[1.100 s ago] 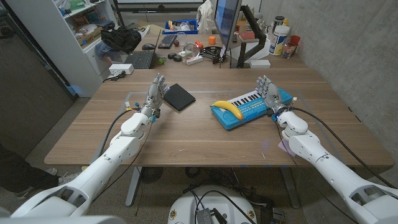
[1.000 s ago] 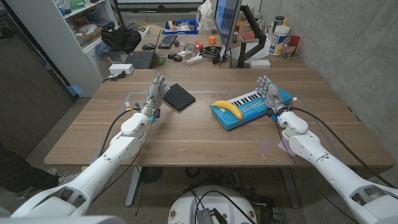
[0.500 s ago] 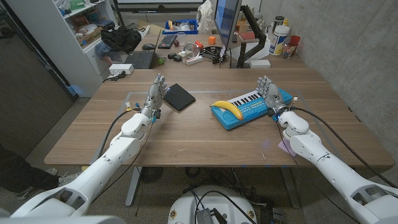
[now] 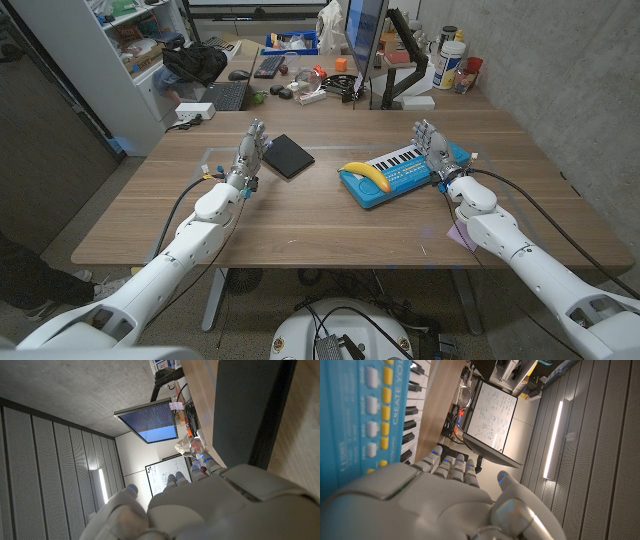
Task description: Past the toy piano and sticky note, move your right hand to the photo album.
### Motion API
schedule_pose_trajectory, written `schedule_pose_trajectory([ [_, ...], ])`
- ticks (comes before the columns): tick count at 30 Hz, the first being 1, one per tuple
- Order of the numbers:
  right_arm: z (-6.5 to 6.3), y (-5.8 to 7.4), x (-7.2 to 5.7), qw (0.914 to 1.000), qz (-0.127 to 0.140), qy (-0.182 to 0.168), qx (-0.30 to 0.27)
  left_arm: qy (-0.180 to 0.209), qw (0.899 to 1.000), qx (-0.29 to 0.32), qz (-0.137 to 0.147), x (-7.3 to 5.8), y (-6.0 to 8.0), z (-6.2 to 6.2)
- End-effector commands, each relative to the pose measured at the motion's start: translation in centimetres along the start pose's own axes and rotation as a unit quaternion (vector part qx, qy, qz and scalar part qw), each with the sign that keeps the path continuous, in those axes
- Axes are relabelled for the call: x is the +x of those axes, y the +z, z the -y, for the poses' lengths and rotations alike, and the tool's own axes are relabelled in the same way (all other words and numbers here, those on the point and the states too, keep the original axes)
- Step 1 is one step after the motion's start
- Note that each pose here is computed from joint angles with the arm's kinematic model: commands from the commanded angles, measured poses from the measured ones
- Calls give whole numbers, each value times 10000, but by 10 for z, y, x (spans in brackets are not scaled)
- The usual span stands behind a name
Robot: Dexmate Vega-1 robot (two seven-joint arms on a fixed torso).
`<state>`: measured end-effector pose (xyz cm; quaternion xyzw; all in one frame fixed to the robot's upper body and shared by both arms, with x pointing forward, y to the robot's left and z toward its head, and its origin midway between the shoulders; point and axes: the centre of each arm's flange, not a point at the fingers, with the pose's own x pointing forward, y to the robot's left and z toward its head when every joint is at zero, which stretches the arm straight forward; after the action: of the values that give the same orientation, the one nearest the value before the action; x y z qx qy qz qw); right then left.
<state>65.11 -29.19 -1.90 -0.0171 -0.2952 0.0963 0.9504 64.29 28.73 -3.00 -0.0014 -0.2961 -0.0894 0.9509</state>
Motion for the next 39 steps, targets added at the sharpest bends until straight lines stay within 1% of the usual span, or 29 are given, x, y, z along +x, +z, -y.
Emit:
schedule_pose_trajectory([
  [1, -4, 9, 5, 9997, 98, 69, -228, 43, 10000, 19, 41, -2, 3, -1],
  [15, -10, 18, 11, 9986, 223, 138, -465, 61, 10000, 8, 59, -5, 3, -3],
  [29, -25, 34, 20, 9957, 415, 285, -772, 96, 9999, -6, 70, -7, 3, -9],
  [39, -32, 43, 26, 9933, 507, 358, -978, 110, 9999, -12, 80, -8, 3, -13],
])
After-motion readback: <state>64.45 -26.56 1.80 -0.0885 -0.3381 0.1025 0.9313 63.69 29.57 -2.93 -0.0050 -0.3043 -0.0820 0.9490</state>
